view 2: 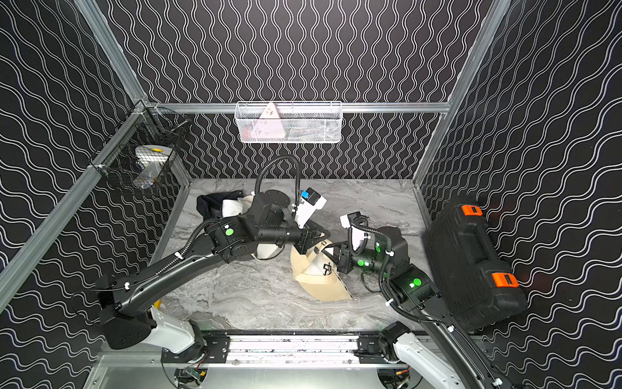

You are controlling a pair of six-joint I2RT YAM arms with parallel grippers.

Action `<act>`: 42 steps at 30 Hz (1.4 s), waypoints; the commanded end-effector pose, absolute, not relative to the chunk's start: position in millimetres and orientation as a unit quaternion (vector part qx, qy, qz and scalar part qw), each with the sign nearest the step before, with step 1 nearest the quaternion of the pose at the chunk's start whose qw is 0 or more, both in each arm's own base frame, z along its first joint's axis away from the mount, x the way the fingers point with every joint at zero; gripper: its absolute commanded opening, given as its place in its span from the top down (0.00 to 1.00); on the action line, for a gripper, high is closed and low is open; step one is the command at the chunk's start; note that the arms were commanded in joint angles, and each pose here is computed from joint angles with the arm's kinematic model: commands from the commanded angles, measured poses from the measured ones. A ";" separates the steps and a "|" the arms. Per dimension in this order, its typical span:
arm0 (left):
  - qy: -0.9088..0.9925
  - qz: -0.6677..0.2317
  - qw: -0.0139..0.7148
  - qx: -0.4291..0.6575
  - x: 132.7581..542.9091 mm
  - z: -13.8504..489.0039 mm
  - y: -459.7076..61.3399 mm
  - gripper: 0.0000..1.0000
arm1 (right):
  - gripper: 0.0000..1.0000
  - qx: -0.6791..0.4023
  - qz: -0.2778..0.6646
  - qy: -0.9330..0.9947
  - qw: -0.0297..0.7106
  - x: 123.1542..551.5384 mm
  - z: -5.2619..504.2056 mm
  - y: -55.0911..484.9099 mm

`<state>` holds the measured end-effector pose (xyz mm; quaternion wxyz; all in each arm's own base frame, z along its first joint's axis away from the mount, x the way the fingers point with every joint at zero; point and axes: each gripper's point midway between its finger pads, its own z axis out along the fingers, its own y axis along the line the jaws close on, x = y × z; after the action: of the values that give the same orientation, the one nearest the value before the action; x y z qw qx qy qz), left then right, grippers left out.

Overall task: Open the adjustable buckle of the baseball cap
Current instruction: Open the adjustable buckle on the baseball cap.

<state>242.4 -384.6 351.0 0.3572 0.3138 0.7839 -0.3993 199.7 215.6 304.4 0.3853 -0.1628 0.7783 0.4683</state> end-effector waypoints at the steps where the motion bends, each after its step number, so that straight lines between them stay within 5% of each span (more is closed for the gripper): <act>1: 0.780 -0.399 0.368 0.312 241.6 355.8 -382.1 1.00 | 1.00 -0.156 0.475 0.763 0.410 204.1 317.8 214.9; 42: 0.791 -0.392 0.353 0.309 226.2 335.4 -372.2 1.00 | 1.00 -0.119 0.477 0.748 0.446 206.9 335.6 203.7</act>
<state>227.5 -372.8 337.6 0.3559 0.3106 0.7890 -0.3928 203.4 204.8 320.2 0.4194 -0.1205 0.7654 0.4730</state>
